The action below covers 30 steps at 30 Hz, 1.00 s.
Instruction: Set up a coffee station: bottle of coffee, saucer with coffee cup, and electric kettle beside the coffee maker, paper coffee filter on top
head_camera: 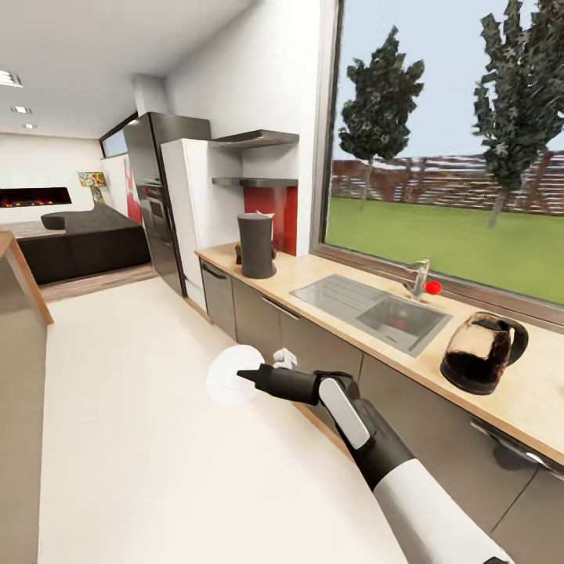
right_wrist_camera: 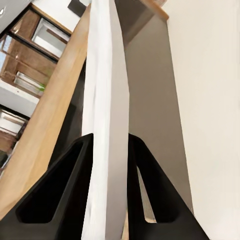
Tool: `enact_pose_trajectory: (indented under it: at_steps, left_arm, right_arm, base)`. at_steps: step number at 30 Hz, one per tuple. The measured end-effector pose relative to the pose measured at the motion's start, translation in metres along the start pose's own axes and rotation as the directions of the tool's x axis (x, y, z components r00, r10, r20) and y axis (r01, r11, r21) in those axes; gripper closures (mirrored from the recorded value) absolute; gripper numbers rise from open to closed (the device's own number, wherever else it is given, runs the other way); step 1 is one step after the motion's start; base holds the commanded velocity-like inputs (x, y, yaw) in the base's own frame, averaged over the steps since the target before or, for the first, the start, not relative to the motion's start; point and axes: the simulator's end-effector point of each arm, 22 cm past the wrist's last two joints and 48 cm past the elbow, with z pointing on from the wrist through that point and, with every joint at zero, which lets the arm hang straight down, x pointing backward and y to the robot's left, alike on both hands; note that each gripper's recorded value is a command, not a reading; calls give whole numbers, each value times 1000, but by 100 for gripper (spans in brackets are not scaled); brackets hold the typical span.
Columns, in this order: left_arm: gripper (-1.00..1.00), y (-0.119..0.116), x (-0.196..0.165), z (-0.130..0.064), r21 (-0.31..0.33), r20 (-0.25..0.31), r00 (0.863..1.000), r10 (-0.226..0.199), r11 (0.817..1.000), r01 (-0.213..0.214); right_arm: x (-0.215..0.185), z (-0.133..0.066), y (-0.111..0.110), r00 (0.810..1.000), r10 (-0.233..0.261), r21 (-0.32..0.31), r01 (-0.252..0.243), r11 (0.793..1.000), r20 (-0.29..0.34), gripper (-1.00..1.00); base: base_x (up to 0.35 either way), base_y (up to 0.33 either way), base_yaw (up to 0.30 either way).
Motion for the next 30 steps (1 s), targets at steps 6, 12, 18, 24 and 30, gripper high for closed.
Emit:
enact_pose_trajectory:
  at_steps: [6, 12, 18, 24, 30]
  left_arm:
    - [-100, -9, 6, 0, 50, -11, 1000, 8, 999, -7]
    - [-100, -9, 8, -1, 52, -17, 1000, 10, 999, -9]
    - [-100, -9, 8, -1, 52, -18, 1000, 12, 999, -11]
    - [-100, -9, 8, 0, 51, -18, 1000, 11, 999, -10]
    - [-100, -7, 7, 0, 49, -17, 1000, 9, 999, -8]
  right_arm:
    - [-15, -7, -40, 998, -54, 225, 45, 973, 35, 100]
    - [-32, -13, -34, 992, -102, 260, 79, 962, 74, 100]
    - [-48, -18, -11, 983, -147, 233, 118, 965, 108, 100]
    - [-49, -18, -10, 982, -150, 231, 122, 965, 111, 100]
    - [-48, -18, -10, 983, -151, 231, 122, 965, 109, 100]
  base:
    - [280, 0, 0]
    - [327, 61, 0]
    - [328, 55, 0]
    - [329, 2, 0]
    - [328, 66, 0]
